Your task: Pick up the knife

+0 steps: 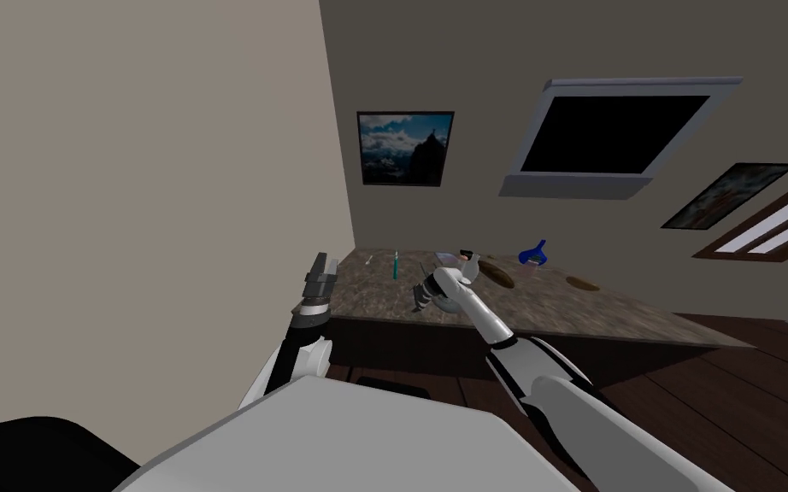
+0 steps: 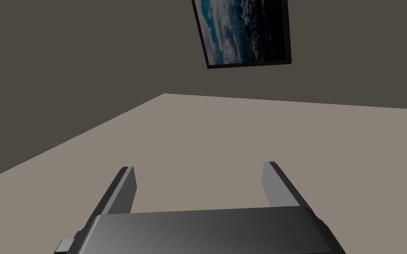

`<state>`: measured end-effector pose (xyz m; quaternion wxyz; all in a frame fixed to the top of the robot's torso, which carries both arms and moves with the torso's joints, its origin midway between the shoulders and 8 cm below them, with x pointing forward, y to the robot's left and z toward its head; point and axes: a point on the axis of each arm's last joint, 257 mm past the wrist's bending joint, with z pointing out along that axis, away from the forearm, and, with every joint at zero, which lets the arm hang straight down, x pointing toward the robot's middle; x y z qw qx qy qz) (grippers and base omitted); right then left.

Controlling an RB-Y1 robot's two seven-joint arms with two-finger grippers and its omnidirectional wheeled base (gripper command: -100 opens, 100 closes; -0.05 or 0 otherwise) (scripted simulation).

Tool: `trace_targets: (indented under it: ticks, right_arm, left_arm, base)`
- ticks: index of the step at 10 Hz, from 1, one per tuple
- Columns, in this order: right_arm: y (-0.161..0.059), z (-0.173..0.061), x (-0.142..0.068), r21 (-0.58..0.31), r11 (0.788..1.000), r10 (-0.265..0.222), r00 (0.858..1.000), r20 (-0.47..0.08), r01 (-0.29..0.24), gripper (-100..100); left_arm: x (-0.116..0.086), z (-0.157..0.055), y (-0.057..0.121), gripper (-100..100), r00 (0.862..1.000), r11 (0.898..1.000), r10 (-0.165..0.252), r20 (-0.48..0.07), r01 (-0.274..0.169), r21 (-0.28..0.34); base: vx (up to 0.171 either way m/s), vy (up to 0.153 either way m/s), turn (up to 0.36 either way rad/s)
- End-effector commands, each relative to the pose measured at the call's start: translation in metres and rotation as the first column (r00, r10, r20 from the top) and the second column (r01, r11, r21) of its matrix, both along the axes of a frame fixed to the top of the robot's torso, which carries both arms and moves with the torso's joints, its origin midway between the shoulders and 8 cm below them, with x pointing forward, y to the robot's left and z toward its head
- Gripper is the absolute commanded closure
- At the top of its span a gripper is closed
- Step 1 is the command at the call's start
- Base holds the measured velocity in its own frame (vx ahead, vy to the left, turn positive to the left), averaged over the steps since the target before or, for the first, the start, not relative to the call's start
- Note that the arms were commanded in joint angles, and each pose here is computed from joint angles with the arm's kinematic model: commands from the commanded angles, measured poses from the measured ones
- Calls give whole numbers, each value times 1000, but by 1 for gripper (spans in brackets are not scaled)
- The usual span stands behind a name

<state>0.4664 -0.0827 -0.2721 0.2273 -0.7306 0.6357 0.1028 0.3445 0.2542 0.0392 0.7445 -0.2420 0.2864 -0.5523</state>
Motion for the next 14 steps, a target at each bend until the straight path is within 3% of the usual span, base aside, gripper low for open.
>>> trace_targets:
  ticks: [1,3,6,9,10,11,12,14]
  right_arm:
    - [-18,-5,8,-71,997,-30,1000,1,30,-100]
    - [-34,-8,15,-134,989,-58,998,7,58,-100]
    - [-68,-11,24,-265,957,-121,993,10,119,-100]
    - [-90,-13,22,-348,926,-159,987,-5,148,-100]
    - [-86,-13,23,-329,933,-150,989,2,142,-100]
    - [-87,-13,22,-334,932,-153,988,-1,144,0]
    - [-89,-25,20,-333,932,-154,988,-1,145,-100]
    - [-91,-37,18,-333,932,-155,988,0,146,-100]
  left_arm:
    - [0,0,0,0,1000,1000,0,0,0,0]
    - [0,0,0,0,1000,1000,0,0,0,0]
    - [0,0,0,0,1000,1000,0,0,0,0]
    - [0,0,0,0,1000,1000,0,0,0,0]
    - [0,0,0,0,1000,1000,0,0,0,0]
    - [0,0,0,0,1000,1000,0,0,0,0]
    - [0,0,0,0,1000,1000,0,0,0,0]
    - [0,0,0,0,1000,1000,0,0,0,0]
  base:
    - [26,-22,69]
    - [40,-27,50]
    - [40,-26,52]
    - [31,-25,33]
    - [11,-10,7]
    - [0,0,0]
    - [16,9,15]
    - [23,25,10]
